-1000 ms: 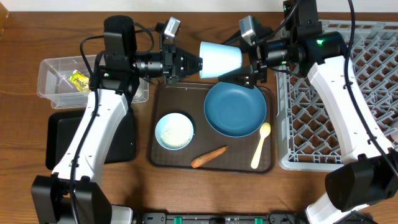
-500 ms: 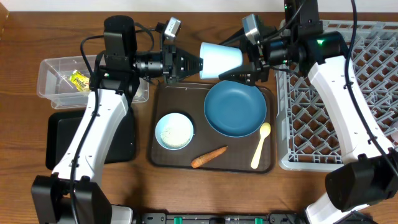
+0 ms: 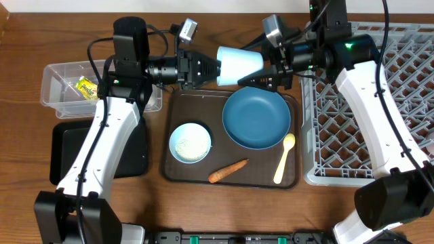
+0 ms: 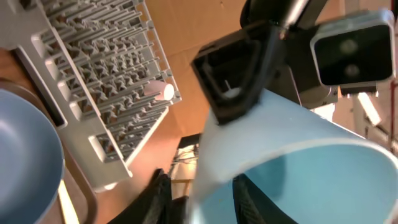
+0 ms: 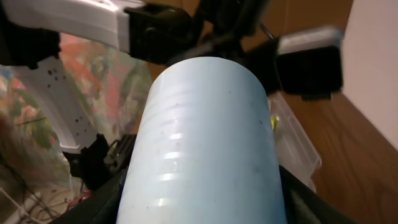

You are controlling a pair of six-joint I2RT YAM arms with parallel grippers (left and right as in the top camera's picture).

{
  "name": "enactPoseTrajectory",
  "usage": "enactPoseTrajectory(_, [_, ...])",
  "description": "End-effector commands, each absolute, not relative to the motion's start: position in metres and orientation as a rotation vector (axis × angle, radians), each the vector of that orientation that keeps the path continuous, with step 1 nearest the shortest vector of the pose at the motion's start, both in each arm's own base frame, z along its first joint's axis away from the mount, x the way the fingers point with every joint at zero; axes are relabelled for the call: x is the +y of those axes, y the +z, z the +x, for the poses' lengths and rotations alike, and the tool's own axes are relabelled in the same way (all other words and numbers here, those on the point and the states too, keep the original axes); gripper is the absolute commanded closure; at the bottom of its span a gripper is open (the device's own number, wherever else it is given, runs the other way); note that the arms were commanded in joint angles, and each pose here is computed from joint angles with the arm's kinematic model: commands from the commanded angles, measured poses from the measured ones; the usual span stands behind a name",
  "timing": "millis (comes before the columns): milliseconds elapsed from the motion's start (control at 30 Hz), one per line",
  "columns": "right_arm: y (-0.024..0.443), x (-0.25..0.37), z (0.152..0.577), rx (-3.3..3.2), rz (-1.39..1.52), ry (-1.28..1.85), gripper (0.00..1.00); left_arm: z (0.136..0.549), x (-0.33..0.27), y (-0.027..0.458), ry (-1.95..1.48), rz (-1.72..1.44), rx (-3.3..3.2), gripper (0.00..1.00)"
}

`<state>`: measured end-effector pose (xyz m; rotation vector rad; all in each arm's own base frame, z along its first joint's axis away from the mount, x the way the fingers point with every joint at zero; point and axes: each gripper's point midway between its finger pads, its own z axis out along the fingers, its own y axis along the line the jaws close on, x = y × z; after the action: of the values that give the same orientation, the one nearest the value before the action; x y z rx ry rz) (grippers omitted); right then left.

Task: Sort waste into correct bins and load items into the dishwasher rack
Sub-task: 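Grasp the light blue cup with the right gripper and open the left, then carry the light blue cup right and release it in the rack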

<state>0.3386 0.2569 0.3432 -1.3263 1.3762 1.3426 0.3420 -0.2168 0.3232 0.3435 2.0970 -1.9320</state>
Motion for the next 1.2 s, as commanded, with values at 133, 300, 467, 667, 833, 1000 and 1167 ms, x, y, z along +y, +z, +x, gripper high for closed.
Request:
enactPoseTrajectory(133, [0.299,0.246,0.378,1.867,-1.122,1.141,0.57,0.364,-0.208,0.303,-1.693,0.328,2.095,0.59])
enactPoseTrajectory(300, [0.279,0.218,0.396,2.070,-0.970,1.026,0.60,0.384,-0.167,0.225,-1.202,0.073,2.390,0.57])
enactPoseTrajectory(467, [0.257,0.167,0.412,2.298,-0.754,0.828,0.62,0.377,-0.124,0.176,-0.803,-0.067,2.604,0.55])
enactPoseTrajectory(667, [0.251,0.082,0.411,2.527,-0.434,0.592,0.63,0.361,-0.084,0.149,-0.472,-0.193,2.747,0.51])
enactPoseTrajectory(833, [0.259,-0.006,0.404,2.648,-0.042,0.355,0.62,0.347,-0.066,0.139,-0.331,-0.235,2.815,0.50])
enactPoseTrajectory(1000, [0.257,-0.083,0.391,2.668,0.312,0.189,0.62,0.345,-0.066,0.138,-0.329,-0.237,2.826,0.51])
enactPoseTrajectory(1167, [0.249,-0.153,0.362,2.661,0.666,0.012,0.62,0.345,-0.066,0.138,-0.329,-0.237,2.826,0.50])
